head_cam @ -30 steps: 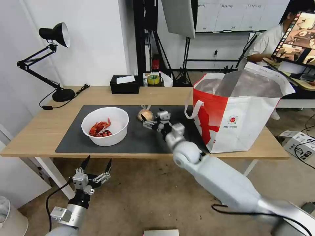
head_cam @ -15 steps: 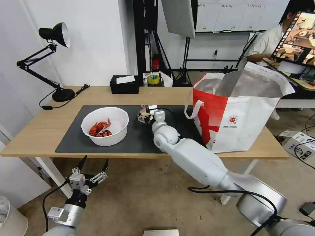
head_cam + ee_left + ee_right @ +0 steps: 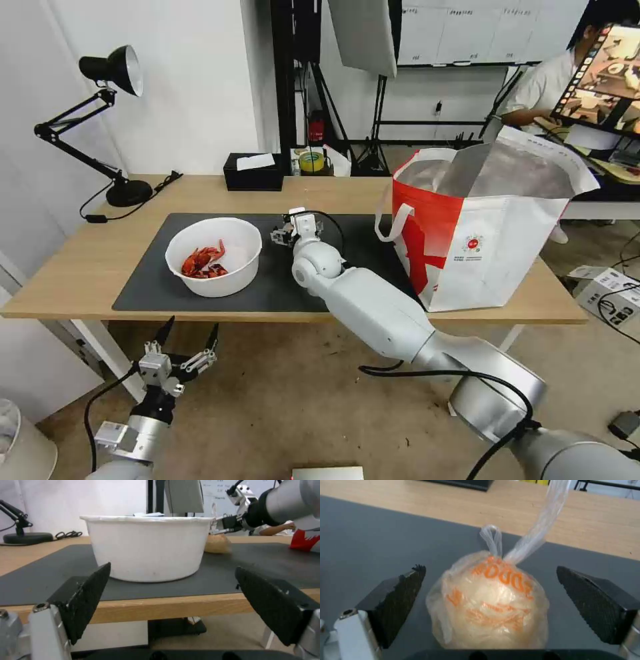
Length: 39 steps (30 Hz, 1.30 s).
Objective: Pick up the trash from the table and place it into the takeout bag.
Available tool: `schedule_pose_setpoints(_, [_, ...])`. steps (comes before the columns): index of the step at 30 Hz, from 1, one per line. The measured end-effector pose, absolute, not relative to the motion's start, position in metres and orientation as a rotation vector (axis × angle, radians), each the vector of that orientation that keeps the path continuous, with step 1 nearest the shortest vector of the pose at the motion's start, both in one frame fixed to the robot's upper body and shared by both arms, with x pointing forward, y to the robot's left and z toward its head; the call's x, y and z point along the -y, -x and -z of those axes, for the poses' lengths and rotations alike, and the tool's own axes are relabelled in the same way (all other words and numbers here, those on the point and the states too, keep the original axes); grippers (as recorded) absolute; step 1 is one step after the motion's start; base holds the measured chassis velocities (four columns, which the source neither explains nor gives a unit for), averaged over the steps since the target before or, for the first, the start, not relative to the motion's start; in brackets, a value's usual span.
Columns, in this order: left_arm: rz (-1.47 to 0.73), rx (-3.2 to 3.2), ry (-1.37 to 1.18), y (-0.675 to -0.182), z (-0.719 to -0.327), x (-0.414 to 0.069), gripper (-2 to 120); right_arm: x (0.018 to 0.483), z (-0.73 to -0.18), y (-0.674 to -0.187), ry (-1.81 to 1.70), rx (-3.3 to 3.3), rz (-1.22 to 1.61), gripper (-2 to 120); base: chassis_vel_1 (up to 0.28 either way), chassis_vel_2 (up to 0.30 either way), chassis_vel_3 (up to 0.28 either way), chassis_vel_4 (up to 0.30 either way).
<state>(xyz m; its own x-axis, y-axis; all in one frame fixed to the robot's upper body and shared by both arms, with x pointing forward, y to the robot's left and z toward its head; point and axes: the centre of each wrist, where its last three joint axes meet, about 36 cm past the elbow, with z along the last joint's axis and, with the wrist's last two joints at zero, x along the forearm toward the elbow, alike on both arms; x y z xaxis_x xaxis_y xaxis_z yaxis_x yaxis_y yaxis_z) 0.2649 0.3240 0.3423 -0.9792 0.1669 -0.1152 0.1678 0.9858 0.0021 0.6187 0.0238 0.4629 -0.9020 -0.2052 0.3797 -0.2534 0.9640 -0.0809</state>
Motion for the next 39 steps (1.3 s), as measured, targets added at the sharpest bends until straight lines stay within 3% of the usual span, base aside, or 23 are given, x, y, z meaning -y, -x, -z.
schedule_pose_setpoints(20, [0.018,-3.013,-0.228,-0.261,-0.337,-0.326,100,-0.025,-0.445,-0.621,-0.282,2.685,-0.213,98,0.0,0.0,0.0,0.0])
schedule_pose_setpoints(26, [0.016,-3.011,-0.226,-0.26,-0.336,-0.327,100,-0.024,-0.44,-0.618,-0.278,2.675,-0.205,82,0.0,0.0,0.0,0.0])
schedule_pose_setpoints(32, [0.014,-3.008,-0.227,-0.262,-0.338,-0.329,100,-0.022,-0.435,-0.612,-0.282,2.685,-0.205,55,0.0,0.0,0.0,0.0])
schedule_pose_setpoints(39, [0.018,-3.004,-0.233,-0.263,-0.338,-0.327,100,-0.013,-0.421,-0.608,-0.282,2.791,-0.357,34,0.0,0.0,0.0,0.0])
